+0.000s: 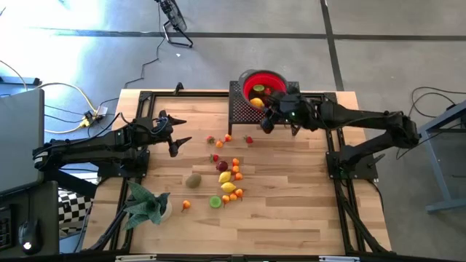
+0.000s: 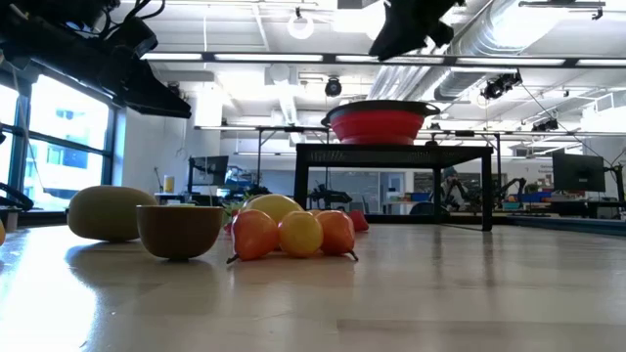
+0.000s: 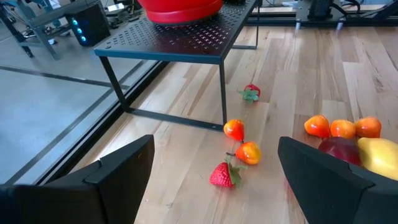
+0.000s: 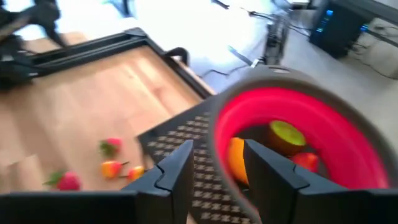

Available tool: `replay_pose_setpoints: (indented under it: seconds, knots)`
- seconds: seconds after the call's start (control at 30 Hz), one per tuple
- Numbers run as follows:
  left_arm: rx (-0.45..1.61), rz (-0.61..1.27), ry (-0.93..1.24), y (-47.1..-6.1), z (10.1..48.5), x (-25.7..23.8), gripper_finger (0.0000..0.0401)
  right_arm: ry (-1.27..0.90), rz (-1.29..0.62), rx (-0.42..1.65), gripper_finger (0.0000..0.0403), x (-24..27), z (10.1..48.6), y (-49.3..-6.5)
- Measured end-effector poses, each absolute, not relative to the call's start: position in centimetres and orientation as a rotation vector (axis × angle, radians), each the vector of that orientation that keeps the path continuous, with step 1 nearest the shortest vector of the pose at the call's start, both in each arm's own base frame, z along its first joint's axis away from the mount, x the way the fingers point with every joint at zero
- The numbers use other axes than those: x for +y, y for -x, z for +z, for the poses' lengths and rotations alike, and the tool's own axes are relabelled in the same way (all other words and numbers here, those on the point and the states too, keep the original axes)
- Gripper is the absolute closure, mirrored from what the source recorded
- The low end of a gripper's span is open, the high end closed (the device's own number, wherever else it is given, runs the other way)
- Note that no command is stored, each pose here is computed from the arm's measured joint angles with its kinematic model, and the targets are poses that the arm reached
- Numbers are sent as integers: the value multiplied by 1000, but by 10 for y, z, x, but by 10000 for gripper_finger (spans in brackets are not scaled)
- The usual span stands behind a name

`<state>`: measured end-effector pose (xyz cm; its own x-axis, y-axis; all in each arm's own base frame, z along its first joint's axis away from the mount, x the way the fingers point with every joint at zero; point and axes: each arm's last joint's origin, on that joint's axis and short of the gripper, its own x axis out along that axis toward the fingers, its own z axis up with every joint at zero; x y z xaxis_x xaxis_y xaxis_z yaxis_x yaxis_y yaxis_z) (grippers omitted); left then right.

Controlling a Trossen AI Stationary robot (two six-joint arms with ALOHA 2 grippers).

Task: Pick & Place Fruit
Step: Put the pear into the strainer on the shelf

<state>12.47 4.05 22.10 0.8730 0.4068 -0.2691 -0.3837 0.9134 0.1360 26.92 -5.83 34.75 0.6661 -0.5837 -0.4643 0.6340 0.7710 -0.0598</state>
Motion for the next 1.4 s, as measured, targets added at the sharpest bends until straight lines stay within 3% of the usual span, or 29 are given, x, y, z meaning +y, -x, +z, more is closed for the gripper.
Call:
replay_pose_setpoints:
  seconds: [0.27, 0.43, 0.77, 1.27, 1.4]
  knots:
    - [298, 414, -79, -125, 221, 41, 64, -104, -459, 497, 285, -14, 347, -275]
    - [298, 413, -79, -125, 221, 41, 64, -230, -357, 505, 286, 10, 345, -277]
    - [298, 414, -79, -125, 221, 41, 64, -388, -288, 560, 287, 54, 329, -284]
    - [298, 413, -79, -125, 221, 41, 64, -359, -175, 483, 287, 90, 303, -324]
    - [298, 414, -79, -125, 221, 41, 64, -335, -146, 484, 306, 101, 308, -333]
